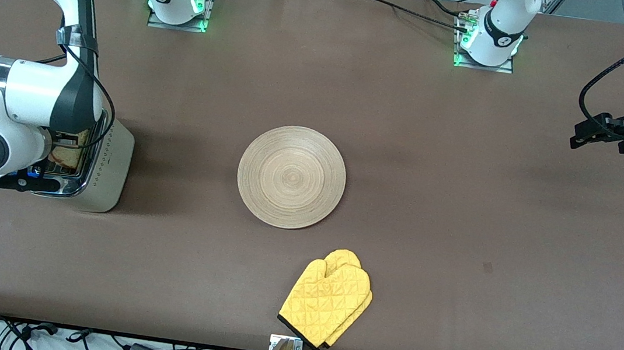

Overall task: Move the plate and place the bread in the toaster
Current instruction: 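Open the right gripper and lift it off the bread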

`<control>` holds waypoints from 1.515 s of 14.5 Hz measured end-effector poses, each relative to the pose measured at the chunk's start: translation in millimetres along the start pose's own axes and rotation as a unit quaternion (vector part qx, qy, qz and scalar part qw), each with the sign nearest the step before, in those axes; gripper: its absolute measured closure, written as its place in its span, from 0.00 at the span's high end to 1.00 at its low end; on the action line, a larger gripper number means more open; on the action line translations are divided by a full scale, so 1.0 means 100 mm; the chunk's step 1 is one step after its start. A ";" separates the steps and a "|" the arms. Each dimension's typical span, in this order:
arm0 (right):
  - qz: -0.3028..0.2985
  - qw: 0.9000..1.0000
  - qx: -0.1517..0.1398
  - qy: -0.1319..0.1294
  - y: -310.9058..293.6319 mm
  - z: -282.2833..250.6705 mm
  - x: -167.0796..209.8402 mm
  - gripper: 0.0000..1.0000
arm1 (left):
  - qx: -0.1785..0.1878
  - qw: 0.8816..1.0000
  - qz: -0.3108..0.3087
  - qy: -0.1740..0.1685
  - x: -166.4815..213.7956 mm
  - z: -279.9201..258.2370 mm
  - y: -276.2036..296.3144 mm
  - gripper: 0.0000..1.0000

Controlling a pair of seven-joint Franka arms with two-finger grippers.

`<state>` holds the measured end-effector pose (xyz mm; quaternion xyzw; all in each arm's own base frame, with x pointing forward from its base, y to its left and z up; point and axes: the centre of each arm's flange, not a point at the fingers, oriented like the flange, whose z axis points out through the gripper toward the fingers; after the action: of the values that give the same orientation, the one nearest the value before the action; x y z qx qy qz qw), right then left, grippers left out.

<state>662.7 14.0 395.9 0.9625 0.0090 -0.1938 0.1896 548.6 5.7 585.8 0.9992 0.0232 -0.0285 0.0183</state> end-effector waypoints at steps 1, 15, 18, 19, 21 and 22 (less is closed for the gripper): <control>0.002 1.000 0.006 0.003 -0.01 -0.02 0.00 0.41 | 0.000 1.000 0.000 0.000 0.00 0.00 0.00 1.00; 0.041 0.979 0.145 0.141 0.63 -1.31 -0.64 1.00 | 0.000 1.000 0.000 0.000 0.00 0.00 0.00 1.00; 0.041 0.977 0.146 0.151 0.65 -1.40 -0.67 1.00 | 0.000 1.000 0.000 0.000 0.00 0.00 0.00 1.00; 0.041 0.976 0.150 0.154 0.65 -1.41 -0.67 1.00 | 0.000 1.000 0.000 0.000 0.00 0.00 0.00 1.00; 0.043 0.971 0.171 0.162 0.68 -1.42 -0.65 1.00 | 0.000 1.000 0.000 0.000 0.00 0.00 0.00 1.00; 0.048 0.968 0.183 0.167 0.76 -1.41 -0.65 1.00 | 0.000 1.000 0.000 0.000 0.00 0.00 0.00 1.00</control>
<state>661.4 -0.9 568.6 0.9988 -0.0417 -0.0193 0.0151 548.6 5.7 585.8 0.9992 0.0232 -0.0285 0.0183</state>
